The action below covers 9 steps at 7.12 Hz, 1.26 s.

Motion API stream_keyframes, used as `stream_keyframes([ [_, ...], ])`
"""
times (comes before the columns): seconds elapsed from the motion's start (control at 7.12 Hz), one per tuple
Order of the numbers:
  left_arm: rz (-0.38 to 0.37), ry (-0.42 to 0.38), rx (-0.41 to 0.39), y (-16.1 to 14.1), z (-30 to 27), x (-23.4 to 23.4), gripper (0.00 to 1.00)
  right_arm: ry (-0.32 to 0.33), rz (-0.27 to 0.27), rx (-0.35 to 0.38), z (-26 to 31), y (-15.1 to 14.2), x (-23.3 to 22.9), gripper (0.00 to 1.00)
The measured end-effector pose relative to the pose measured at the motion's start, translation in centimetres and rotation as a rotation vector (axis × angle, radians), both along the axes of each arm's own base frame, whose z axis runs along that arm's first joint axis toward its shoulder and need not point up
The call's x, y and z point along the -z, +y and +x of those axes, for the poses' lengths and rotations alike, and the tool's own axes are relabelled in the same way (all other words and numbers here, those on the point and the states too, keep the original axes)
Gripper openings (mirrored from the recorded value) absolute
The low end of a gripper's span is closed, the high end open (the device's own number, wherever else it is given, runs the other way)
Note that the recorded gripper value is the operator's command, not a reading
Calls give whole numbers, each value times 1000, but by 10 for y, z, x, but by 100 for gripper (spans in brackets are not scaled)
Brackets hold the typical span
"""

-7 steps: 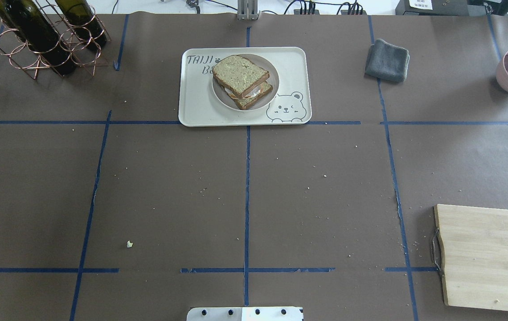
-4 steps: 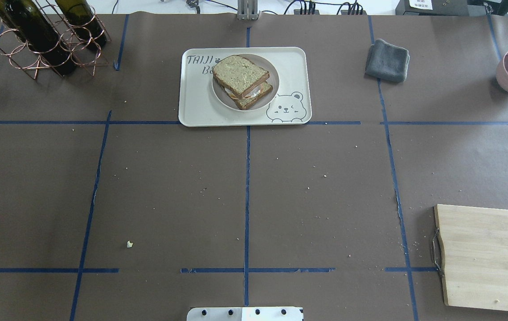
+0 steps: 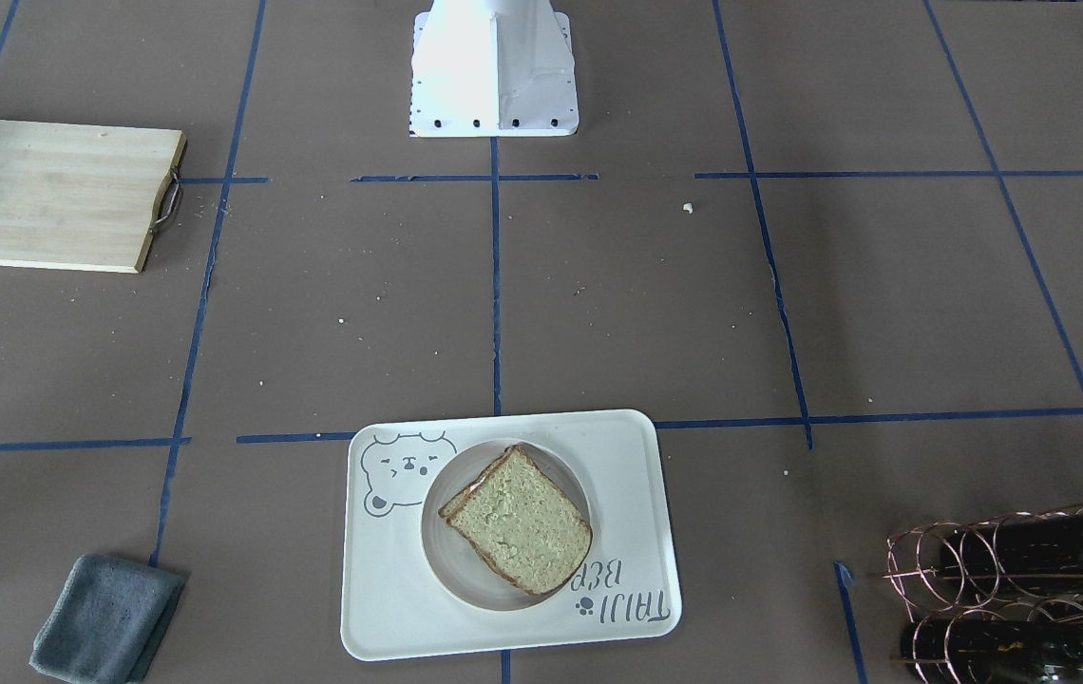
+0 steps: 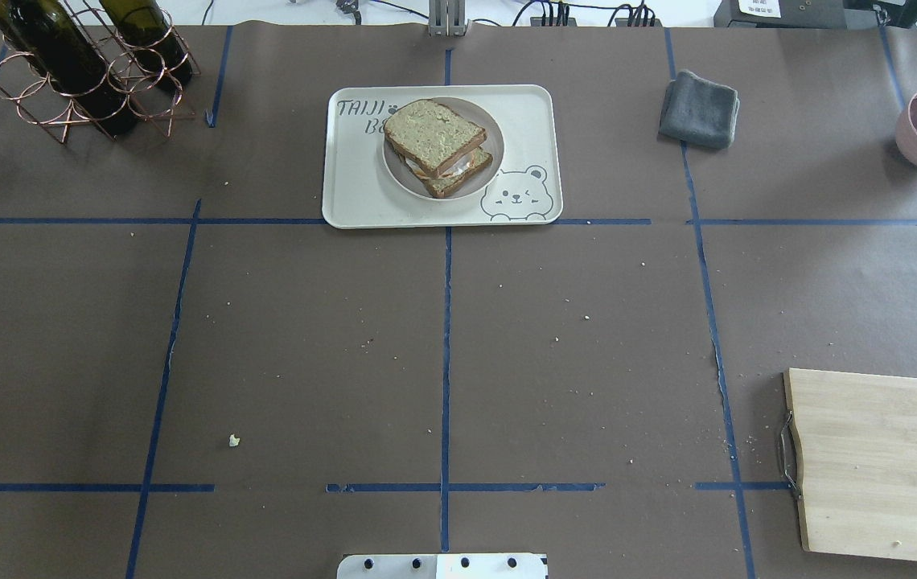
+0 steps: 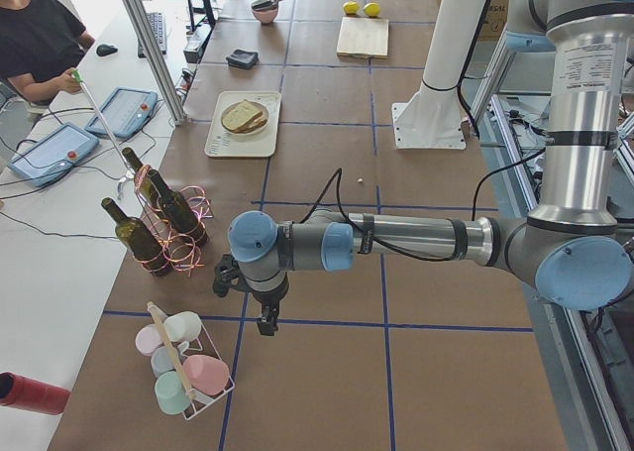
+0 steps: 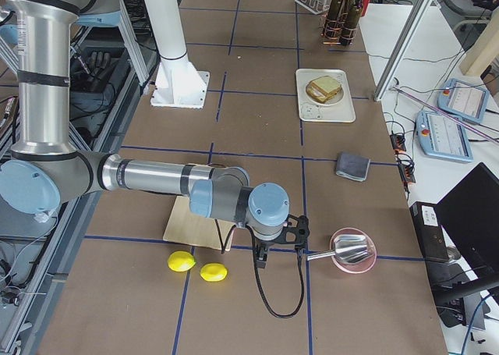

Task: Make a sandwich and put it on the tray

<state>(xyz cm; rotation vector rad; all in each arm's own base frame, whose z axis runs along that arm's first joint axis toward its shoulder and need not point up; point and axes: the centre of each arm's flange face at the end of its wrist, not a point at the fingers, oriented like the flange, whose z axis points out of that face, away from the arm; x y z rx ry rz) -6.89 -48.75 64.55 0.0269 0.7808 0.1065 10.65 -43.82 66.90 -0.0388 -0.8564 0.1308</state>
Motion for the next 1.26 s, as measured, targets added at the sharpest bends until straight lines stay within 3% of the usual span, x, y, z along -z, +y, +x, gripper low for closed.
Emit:
stream_keyframes([
  [1.26, -7, 3, 14, -2, 0, 3, 100, 2, 14, 31, -12, -7, 5, 100],
])
